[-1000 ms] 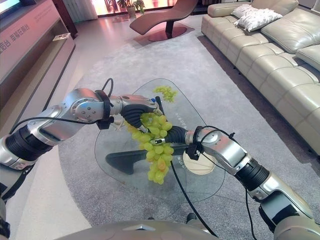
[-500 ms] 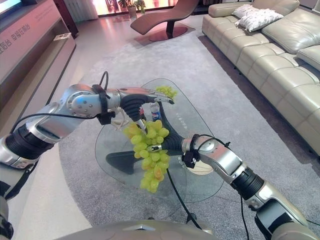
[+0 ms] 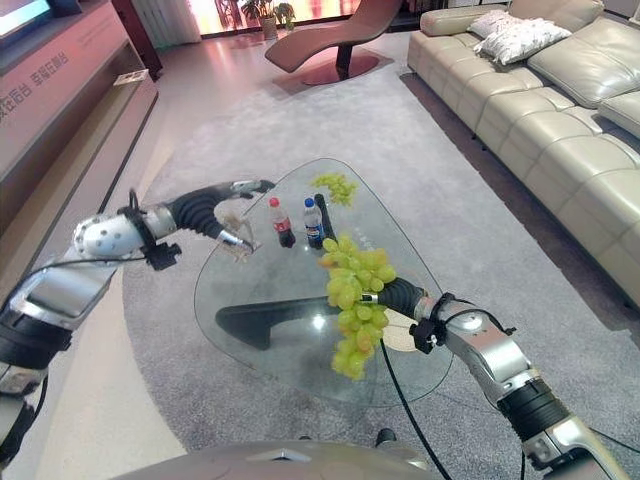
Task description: Pick up fruits into the plate
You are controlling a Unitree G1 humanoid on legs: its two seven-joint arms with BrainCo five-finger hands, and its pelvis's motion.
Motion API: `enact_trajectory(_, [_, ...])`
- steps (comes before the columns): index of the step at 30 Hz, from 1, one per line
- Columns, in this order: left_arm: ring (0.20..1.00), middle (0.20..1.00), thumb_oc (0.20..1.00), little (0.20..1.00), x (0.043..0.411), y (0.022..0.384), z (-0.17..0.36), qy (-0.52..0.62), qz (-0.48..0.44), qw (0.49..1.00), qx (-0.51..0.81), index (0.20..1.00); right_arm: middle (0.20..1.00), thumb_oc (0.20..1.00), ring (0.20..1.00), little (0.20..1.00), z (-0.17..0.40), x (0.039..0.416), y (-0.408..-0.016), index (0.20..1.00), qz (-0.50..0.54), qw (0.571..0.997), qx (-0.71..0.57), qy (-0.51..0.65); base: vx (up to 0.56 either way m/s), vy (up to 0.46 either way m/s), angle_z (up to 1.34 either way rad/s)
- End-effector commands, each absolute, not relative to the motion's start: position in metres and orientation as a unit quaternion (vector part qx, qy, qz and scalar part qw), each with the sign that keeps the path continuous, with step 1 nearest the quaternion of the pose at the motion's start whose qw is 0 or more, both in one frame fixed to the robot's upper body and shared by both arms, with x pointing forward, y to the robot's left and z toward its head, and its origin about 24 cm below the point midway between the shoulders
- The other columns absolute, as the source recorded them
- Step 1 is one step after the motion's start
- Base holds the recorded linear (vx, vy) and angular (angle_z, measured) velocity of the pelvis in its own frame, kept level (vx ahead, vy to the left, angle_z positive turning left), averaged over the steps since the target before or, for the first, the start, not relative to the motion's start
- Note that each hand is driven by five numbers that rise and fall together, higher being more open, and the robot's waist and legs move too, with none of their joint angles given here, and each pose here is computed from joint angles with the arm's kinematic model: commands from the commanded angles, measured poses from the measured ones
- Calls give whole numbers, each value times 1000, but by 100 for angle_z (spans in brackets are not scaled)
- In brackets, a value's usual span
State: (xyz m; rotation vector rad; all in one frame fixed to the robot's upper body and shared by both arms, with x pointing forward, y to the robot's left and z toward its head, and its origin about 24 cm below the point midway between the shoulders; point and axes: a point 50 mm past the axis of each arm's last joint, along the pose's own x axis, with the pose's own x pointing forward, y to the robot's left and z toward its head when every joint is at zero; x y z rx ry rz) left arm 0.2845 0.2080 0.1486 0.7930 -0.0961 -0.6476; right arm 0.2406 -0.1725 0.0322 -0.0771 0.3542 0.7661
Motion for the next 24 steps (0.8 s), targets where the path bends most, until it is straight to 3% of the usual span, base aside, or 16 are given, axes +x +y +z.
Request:
enact_trajectory(1, [1000,1000,1000,1000,291,232,161,-88,-231,905,348,1000,200,200,200,200,64,254,-173,200,360,931,-23,59,0,0,0])
enact_trajectory(3, [1000,1000,1000,1000,280,252,123,-42,-180,937,295,1000,200,200,200,200,56,250,-186,200,328,943,-13,60,0,0,0])
enact_trajectory(10, [1000,1000,1000,1000,237,285,24,124,-65,970,200,1000,200,200,200,200,42,244,-208,200,260,963,-8,67,1,-3,2])
enact_trajectory(17, [1000,1000,1000,1000,193,280,-64,285,8,946,158,1000,200,200,200,200,46,260,-226,200,186,981,-22,45,-72,-57,3])
enact_trajectory(24, [1000,1000,1000,1000,175,268,-105,380,65,916,111,1000,200,200,200,200,78,298,-243,200,107,992,-63,0,-164,-89,6])
